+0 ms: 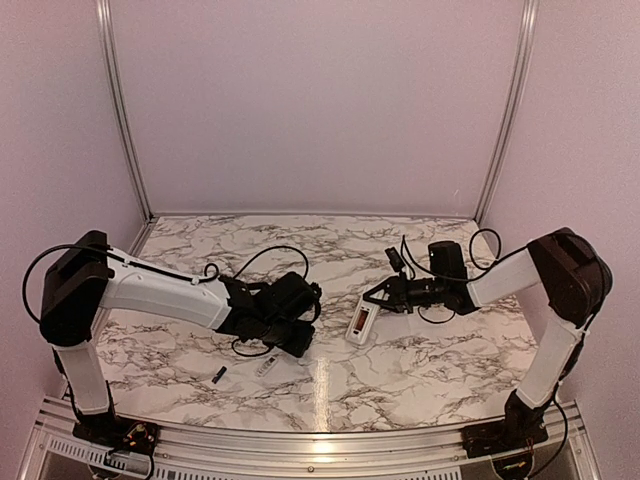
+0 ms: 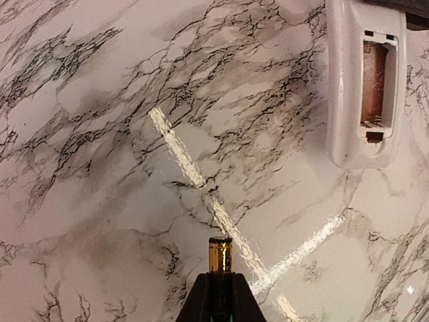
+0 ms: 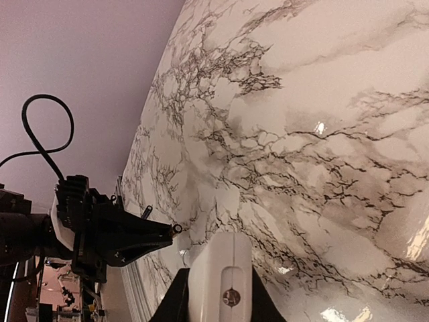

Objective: Load the batteries into the remote control
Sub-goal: Pick up the battery from the center of the board, then place the battery in the battery compartment.

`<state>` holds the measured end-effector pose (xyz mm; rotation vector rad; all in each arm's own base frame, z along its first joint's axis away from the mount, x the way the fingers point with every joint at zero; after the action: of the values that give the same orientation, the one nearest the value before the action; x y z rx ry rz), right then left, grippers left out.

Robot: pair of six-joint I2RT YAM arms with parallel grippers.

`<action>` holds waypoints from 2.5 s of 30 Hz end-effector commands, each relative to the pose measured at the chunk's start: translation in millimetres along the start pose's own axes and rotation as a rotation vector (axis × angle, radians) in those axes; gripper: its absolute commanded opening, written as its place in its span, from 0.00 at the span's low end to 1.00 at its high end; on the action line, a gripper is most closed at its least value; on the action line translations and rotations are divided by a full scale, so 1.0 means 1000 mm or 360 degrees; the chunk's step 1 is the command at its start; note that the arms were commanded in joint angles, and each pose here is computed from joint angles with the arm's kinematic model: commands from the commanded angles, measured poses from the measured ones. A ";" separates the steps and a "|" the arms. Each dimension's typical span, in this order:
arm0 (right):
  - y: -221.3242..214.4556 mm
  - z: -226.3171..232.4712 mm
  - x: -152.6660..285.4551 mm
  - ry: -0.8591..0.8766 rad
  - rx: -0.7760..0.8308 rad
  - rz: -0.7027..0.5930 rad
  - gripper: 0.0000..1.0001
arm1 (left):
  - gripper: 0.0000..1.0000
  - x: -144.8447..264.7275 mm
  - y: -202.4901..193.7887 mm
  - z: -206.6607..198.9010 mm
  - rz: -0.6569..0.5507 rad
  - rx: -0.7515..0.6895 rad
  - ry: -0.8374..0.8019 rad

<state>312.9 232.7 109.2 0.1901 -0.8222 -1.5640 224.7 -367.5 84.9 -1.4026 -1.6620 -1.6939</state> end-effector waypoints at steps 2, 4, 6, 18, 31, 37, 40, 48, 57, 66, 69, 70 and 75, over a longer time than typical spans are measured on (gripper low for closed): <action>0.004 0.029 -0.009 0.0140 0.0017 -0.0058 0.00 | 0.00 0.047 0.010 -0.021 -0.0031 0.0033 -0.0308; 0.001 0.035 -0.013 0.0167 -0.0017 -0.0064 0.00 | 0.00 0.055 0.008 -0.022 -0.0018 0.0034 -0.0339; -0.002 0.039 -0.016 0.0191 -0.0057 -0.0076 0.00 | 0.00 0.061 0.007 -0.024 -0.0016 0.0044 -0.0359; -0.021 0.048 -0.031 0.0244 -0.0244 -0.0062 0.00 | 0.00 0.063 0.004 -0.047 0.0028 0.0064 -0.0432; -0.037 0.042 -0.038 0.0230 -0.0393 -0.0030 0.00 | 0.00 0.049 0.005 -0.057 0.0070 0.0078 -0.0368; -0.040 0.042 -0.042 0.0230 -0.0427 -0.0022 0.00 | 0.00 0.042 0.003 -0.059 0.0097 0.0057 -0.0325; -0.043 0.043 -0.044 0.0240 -0.0445 -0.0017 0.00 | 0.00 0.038 0.003 -0.058 0.0108 0.0052 -0.0279; -0.048 0.044 -0.047 0.0281 -0.0518 -0.0031 0.00 | 0.00 0.031 0.005 -0.052 0.0104 0.0075 -0.0154; -0.049 0.045 -0.048 0.0288 -0.0548 -0.0028 0.00 | 0.02 0.022 0.002 -0.050 0.0123 0.0065 -0.0098; -0.052 0.049 -0.052 0.0301 -0.0548 -0.0017 0.00 | 0.04 0.018 0.002 -0.048 0.0129 0.0058 -0.0048; -0.051 0.049 -0.052 0.0302 -0.0552 -0.0022 0.00 | 0.08 0.017 0.002 -0.048 0.0133 0.0057 -0.0044; -0.050 0.049 -0.052 0.0305 -0.0550 -0.0023 0.00 | 0.08 0.017 0.001 -0.049 0.0136 0.0055 -0.0044; -0.050 0.050 -0.052 0.0308 -0.0549 -0.0025 0.00 | 0.14 0.016 0.001 -0.048 0.0142 0.0054 -0.0039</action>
<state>258.5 290.0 87.1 0.0291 -0.4116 -1.6686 198.6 -411.1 121.0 -1.5163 -1.6680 -1.5752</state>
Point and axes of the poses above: each gripper's point midway between its finger pads, its own x axis back along the fingers, its own z axis along the line the jaws close on, y = z × x, the point moved 5 cm from there along x, back along the fingers, and after that the axes turned 13 degrees about x, right-handed, at the moved point
